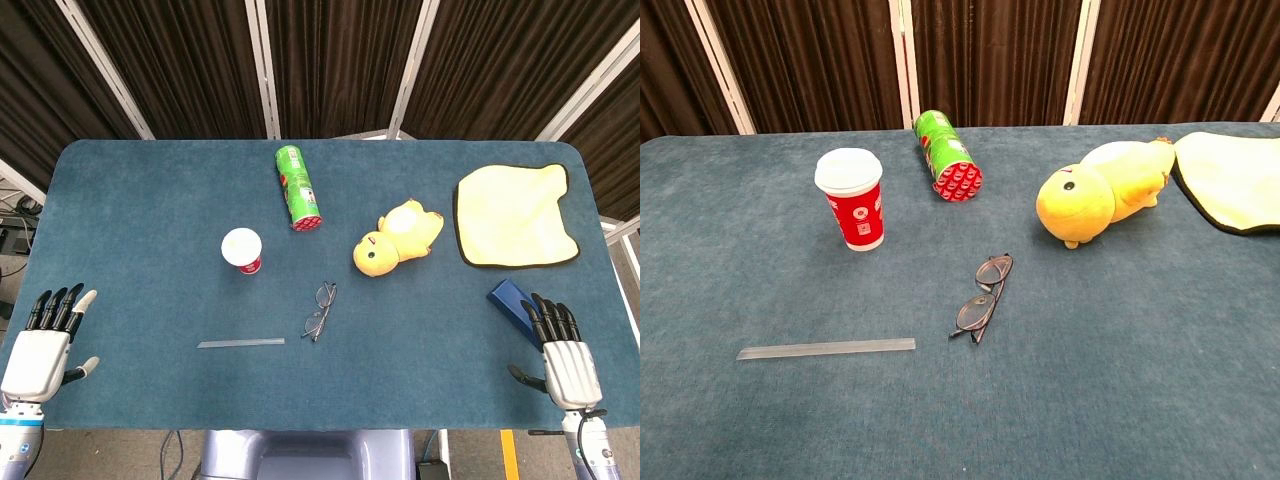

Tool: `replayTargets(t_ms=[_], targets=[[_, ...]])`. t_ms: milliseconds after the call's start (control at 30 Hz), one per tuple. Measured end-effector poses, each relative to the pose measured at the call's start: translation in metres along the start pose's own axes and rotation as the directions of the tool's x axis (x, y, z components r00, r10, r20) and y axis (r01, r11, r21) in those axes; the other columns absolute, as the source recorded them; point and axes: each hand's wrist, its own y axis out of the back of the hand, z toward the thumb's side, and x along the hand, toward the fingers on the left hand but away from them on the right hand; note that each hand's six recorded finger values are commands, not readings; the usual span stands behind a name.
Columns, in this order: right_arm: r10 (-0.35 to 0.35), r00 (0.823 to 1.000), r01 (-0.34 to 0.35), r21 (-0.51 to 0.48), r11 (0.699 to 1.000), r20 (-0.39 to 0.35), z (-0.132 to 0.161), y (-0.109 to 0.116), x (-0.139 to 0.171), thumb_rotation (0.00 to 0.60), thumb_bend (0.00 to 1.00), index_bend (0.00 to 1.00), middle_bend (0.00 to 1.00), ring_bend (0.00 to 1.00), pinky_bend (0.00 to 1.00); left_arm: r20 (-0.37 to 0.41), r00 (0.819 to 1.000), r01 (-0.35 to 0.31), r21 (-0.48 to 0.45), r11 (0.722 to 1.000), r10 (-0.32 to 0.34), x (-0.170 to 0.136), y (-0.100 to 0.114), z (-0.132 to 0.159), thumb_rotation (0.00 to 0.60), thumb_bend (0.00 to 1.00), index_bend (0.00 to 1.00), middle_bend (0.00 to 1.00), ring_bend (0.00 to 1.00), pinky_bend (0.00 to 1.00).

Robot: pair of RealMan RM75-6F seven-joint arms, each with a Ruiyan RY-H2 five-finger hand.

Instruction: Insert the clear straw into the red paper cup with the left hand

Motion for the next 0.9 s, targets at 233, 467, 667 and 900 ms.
replayTargets(t_ms=[233, 467, 667, 900], targets=[[-0.001, 1.0, 0.001, 0.0, 1.0, 0.001, -0.0007, 0.001, 0.0007, 0.6, 0.06, 0.0, 0.0, 0.0, 0.0, 0.003, 1.0, 0.001, 0.004, 1.0, -0.001, -0.0002, -0.0005, 0.0009, 0.6, 0.14, 0.08, 0.0, 0.0, 0.0], [-0.008, 1.0, 0.008, 0.002, 1.0, 0.0, 0.0003, 0.0016, -0.0001, 0.6, 0.06, 0.0, 0.0, 0.0, 0.0, 0.004, 1.0, 0.003, 0.004, 1.0, -0.003, 0.0001, -0.0012, 0.0007, 0.6, 0.14, 0.08, 0.0, 0.0, 0.0], [-0.02, 1.0, 0.02, -0.001, 1.0, 0.011, -0.0011, 0.0028, -0.0003, 0.6, 0.06, 0.0, 0.0, 0.0, 0.0, 0.008, 1.0, 0.009, 0.004, 1.0, -0.009, 0.0004, -0.0028, 0.0015, 0.6, 0.14, 0.09, 0.0, 0.0, 0.0], [-0.021, 1.0, 0.021, -0.002, 1.0, 0.015, -0.0031, 0.004, 0.0015, 0.6, 0.06, 0.0, 0.0, 0.0, 0.0, 0.023, 1.0, 0.011, 0.003, 1.0, -0.011, 0.001, -0.0032, 0.0064, 0.6, 0.14, 0.1, 0.0, 0.0, 0.0]])
